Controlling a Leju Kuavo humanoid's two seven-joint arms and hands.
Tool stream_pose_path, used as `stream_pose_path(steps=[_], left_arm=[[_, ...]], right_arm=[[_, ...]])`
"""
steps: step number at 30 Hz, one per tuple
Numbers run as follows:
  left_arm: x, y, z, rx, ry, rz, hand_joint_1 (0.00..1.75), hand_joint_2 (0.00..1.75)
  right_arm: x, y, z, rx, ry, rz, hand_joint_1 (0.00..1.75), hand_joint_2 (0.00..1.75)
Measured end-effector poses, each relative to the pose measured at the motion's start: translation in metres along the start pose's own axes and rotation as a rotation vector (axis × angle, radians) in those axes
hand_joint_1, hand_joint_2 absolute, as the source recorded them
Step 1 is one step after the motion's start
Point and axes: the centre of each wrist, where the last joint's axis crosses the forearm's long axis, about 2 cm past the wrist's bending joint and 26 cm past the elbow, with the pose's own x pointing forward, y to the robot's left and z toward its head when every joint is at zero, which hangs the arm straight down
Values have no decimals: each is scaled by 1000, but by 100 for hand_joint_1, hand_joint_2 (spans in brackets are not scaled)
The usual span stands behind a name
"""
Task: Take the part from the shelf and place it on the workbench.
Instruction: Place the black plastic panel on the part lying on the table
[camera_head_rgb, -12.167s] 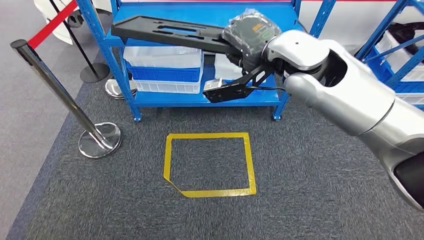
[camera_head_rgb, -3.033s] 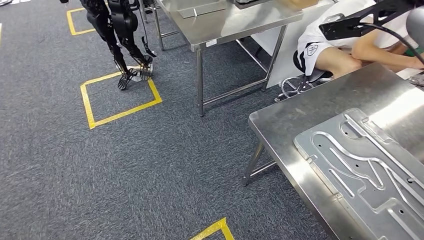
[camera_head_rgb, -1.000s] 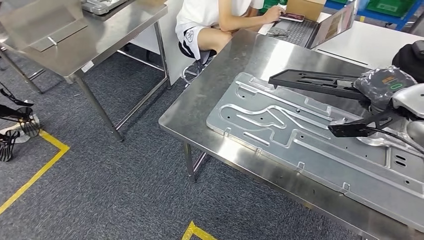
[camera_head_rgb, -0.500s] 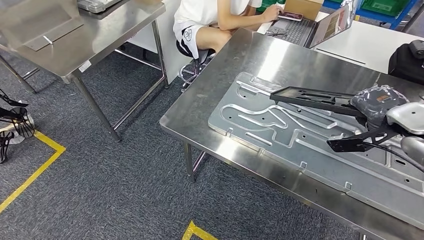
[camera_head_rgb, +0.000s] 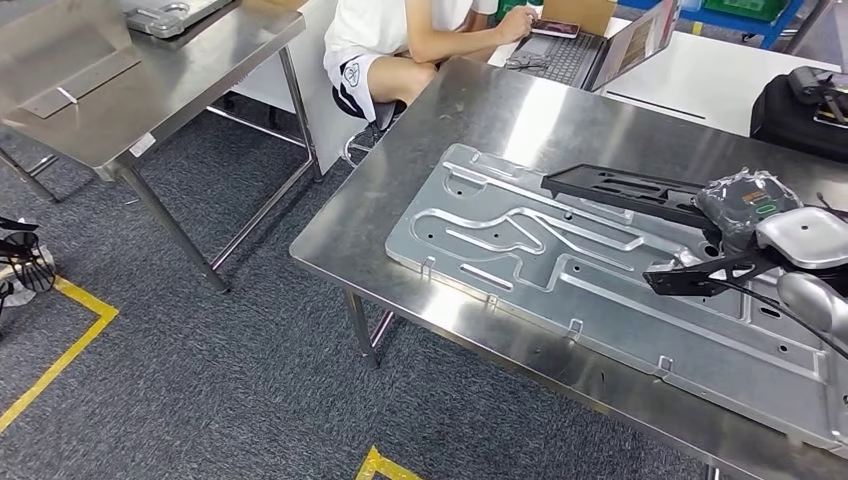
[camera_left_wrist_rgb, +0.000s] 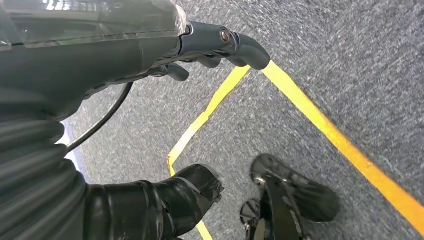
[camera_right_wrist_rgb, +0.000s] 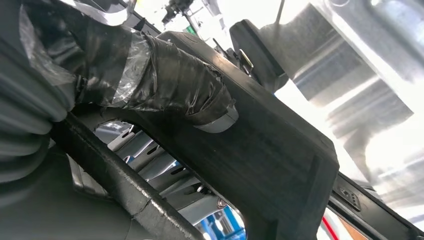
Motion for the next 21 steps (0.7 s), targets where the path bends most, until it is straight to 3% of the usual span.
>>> stream_pose_path(steps=[21], left_arm=[[-1, -1, 1, 28, -33, 64, 0, 175]], right_arm=[[7, 39, -9, 65, 8, -48, 175, 175]])
